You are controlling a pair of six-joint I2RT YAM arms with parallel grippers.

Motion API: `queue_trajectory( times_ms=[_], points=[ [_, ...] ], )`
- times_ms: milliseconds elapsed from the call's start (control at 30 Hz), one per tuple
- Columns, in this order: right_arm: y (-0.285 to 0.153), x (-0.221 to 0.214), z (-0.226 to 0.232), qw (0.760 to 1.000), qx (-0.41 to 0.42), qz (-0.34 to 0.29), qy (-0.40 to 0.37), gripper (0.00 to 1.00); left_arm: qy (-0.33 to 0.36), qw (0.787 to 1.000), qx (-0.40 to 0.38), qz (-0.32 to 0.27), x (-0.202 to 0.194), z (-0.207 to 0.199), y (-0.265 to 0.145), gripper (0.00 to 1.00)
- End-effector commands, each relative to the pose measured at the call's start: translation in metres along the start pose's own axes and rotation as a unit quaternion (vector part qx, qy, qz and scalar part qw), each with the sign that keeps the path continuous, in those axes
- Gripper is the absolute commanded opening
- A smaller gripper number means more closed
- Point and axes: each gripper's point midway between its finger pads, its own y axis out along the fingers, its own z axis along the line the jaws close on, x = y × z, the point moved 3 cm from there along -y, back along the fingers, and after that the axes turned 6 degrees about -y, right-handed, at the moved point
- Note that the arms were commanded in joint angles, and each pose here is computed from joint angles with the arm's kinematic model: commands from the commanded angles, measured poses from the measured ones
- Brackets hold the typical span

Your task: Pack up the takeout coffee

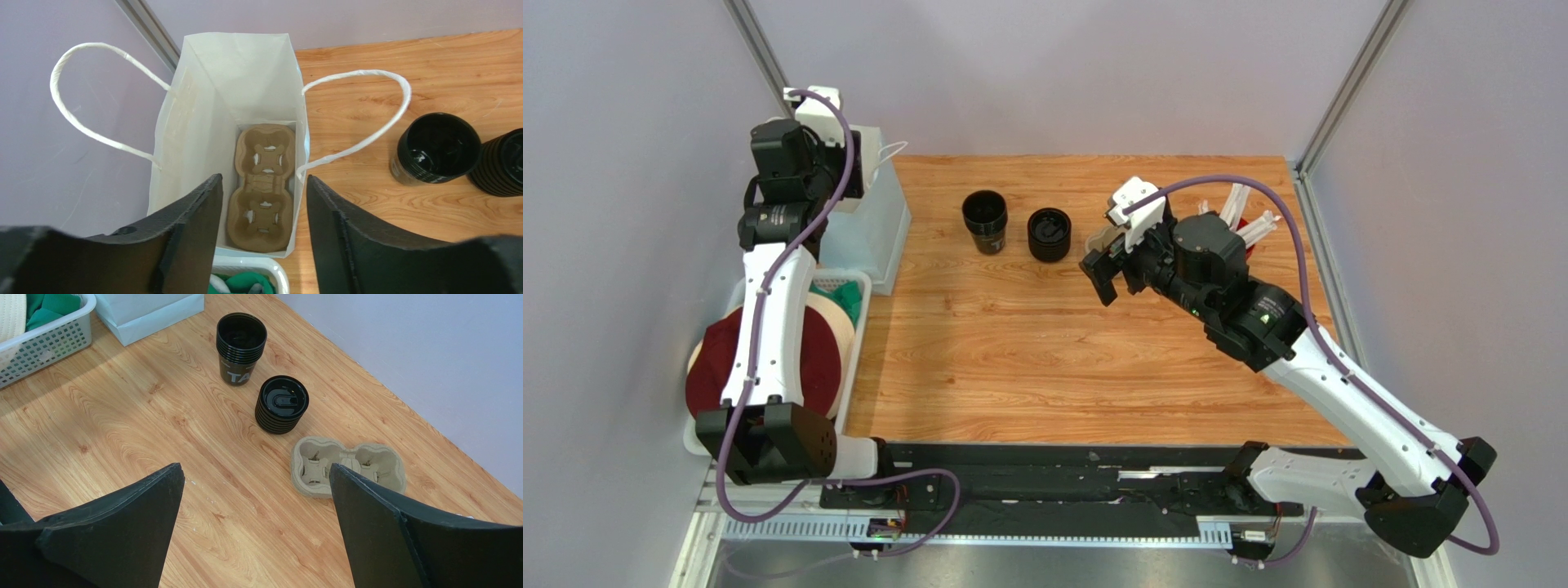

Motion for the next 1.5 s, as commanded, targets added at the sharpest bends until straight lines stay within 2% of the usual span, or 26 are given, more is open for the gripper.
queue_trajectory(
  times_ms=[0, 67, 100, 133, 267, 433, 467, 500, 533, 567, 600, 633, 667, 733, 767, 833, 867, 967, 1267, 1467],
  points=[
    [0.006, 0.007, -0.004, 1.000, -0.011, -0.013, 0.009, 0.95, 0.003, 0.995, -0.036, -0.096, 0.047, -0.008, -0.041, 0.68],
    [0.009, 0.005, -0.001, 1.000, -0.007, -0.010, 0.013, 0.95, 0.005, 0.992, -0.053, -0.112, 0.051, -0.014, -0.054, 0.77],
    [0.011, 0.004, -0.001, 1.000, -0.006, -0.008, 0.014, 0.95, 0.008, 0.988, -0.073, -0.134, 0.058, -0.021, -0.071, 0.93],
    [0.012, 0.004, 0.000, 1.000, -0.006, -0.007, 0.020, 0.95, 0.007, 0.987, -0.082, -0.136, 0.056, -0.024, -0.077, 0.95],
    [0.033, 0.008, -0.003, 0.999, -0.009, 0.005, 0.039, 0.95, 0.025, 0.981, -0.139, -0.136, 0.049, -0.043, -0.112, 0.95],
    [0.066, 0.026, -0.016, 0.997, -0.001, 0.030, 0.066, 0.91, 0.081, 0.973, -0.199, -0.088, -0.004, -0.060, -0.142, 0.96],
    [0.086, 0.020, -0.015, 0.997, 0.003, 0.050, 0.065, 0.90, 0.091, 0.971, -0.204, -0.082, -0.013, -0.061, -0.146, 0.96],
    [0.088, 0.049, -0.025, 0.997, -0.006, 0.021, 0.069, 0.89, 0.106, 0.970, -0.205, -0.082, -0.021, -0.062, -0.156, 0.96],
    [0.094, 0.051, -0.024, 0.997, 0.004, 0.030, 0.071, 0.89, 0.109, 0.970, -0.210, -0.065, -0.038, -0.063, -0.154, 0.96],
    [0.119, 0.039, -0.020, 0.995, 0.011, 0.056, 0.080, 0.87, 0.113, 0.968, -0.214, -0.059, -0.046, -0.064, -0.157, 0.96],
    [0.120, 0.071, -0.032, 0.995, 0.004, 0.022, 0.092, 0.86, 0.124, 0.965, -0.224, -0.058, -0.054, -0.067, -0.166, 0.96],
    [0.128, 0.069, -0.028, 0.994, 0.027, 0.034, 0.104, 0.84, 0.125, 0.964, -0.231, -0.046, -0.068, -0.069, -0.165, 0.97],
    [0.154, 0.057, -0.025, 0.991, 0.037, 0.054, 0.117, 0.79, 0.126, 0.963, -0.235, -0.043, -0.074, -0.070, -0.168, 0.97],
    [0.164, 0.075, -0.031, 0.984, 0.061, 0.034, 0.163, 0.76, 0.127, 0.960, -0.246, -0.033, -0.088, -0.074, -0.172, 0.97],
    [0.187, 0.058, -0.026, 0.979, 0.074, 0.054, 0.182, 0.73, 0.128, 0.959, -0.253, -0.028, -0.093, -0.075, -0.173, 0.97],
    [0.198, 0.063, -0.031, 0.968, 0.099, 0.042, 0.226, 0.69, 0.134, 0.956, -0.263, -0.013, -0.107, -0.077, -0.175, 0.97],
    [0.217, 0.045, -0.027, 0.963, 0.108, 0.059, 0.239, 0.64, 0.134, 0.956, -0.261, -0.011, -0.110, -0.077, -0.176, 0.97],
    [0.240, 0.025, -0.026, 0.953, 0.125, 0.073, 0.266, 0.59, 0.130, 0.958, -0.255, -0.008, -0.120, -0.076, -0.178, 0.98],
    [0.283, -0.023, -0.006, 0.926, 0.171, 0.098, 0.322, 0.49, 0.117, 0.961, -0.250, 0.021, -0.153, -0.076, -0.175, 0.98],
    [0.297, -0.040, -0.007, 0.927, 0.162, 0.092, 0.326, 0.45, 0.110, 0.966, -0.231, 0.036, -0.158, -0.069, -0.165, 0.99]
  ],
)
